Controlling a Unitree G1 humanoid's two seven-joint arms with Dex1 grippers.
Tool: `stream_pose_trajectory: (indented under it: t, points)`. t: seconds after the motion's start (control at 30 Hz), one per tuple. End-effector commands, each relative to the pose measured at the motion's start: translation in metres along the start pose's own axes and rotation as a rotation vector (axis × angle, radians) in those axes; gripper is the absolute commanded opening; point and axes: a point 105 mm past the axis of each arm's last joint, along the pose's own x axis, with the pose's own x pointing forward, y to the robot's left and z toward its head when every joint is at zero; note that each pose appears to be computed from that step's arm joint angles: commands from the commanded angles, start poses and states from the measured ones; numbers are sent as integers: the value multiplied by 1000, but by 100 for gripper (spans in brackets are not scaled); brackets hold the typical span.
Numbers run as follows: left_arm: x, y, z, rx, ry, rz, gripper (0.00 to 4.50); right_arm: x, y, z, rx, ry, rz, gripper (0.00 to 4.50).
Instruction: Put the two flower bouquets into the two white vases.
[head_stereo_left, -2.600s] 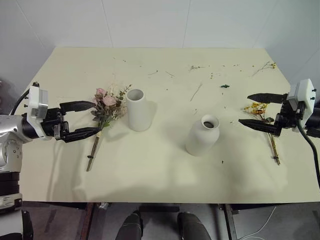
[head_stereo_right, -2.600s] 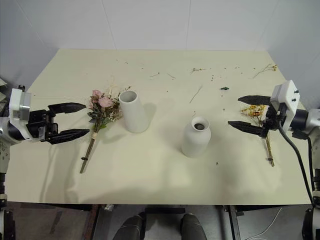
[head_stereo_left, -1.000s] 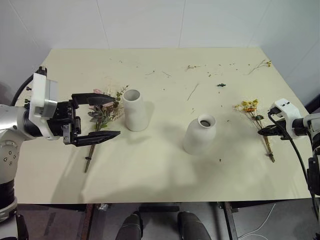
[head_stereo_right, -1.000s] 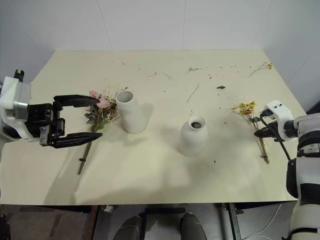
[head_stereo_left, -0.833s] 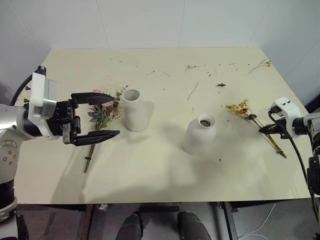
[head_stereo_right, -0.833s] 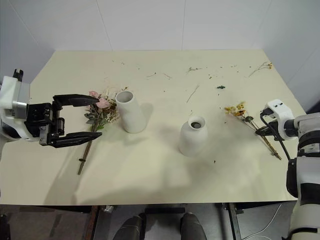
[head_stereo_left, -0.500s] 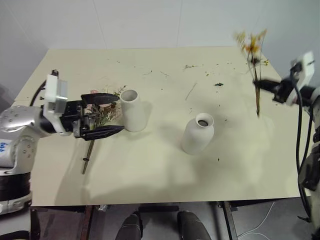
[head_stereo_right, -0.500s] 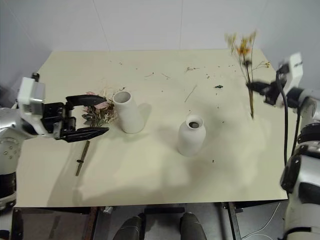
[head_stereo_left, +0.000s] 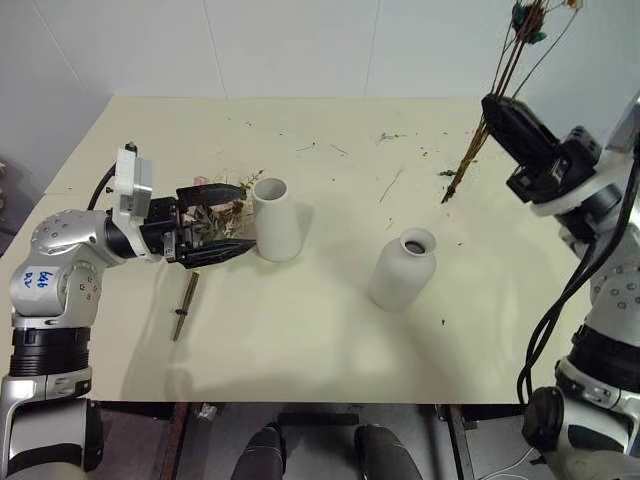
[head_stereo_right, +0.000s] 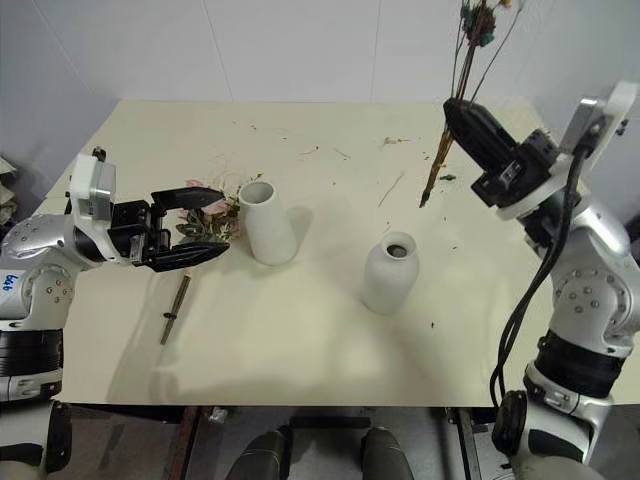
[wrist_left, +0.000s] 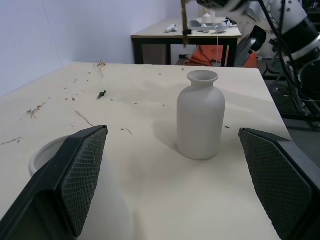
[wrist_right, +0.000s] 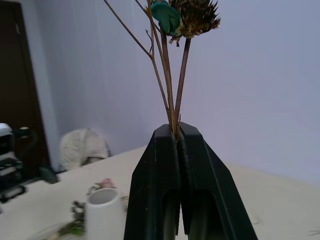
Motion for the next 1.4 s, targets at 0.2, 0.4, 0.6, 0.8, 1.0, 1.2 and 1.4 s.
stream_pose_trajectory:
  t: [0.2, 0.4, 0.6, 0.8, 1.0, 1.2, 1.4]
  points:
    - [1, 0, 13, 57, -6, 4, 450, -3, 8, -20, 22, 3, 4, 2]
    - [-2, 0, 16, 58, 3, 22, 450, -8, 7, -44, 65, 33, -17, 2]
    - [-6, 2, 19, 67, 21, 32, 450, -24, 17, -70, 70, 105, 7, 64]
    - [-11, 6, 20, 73, 39, 60, 450, -29, 11, -61, -4, 100, -17, 267]
    - [-29, 21, 21, 69, 167, 154, 450, -41, -5, -30, -149, 145, -22, 447]
    - [-63, 40, 8, -59, 435, 332, 450, -56, -21, -2, -273, 252, -4, 447]
    - [-82, 43, -42, -300, 717, 534, 450, -88, -10, 5, -259, 508, 159, 447]
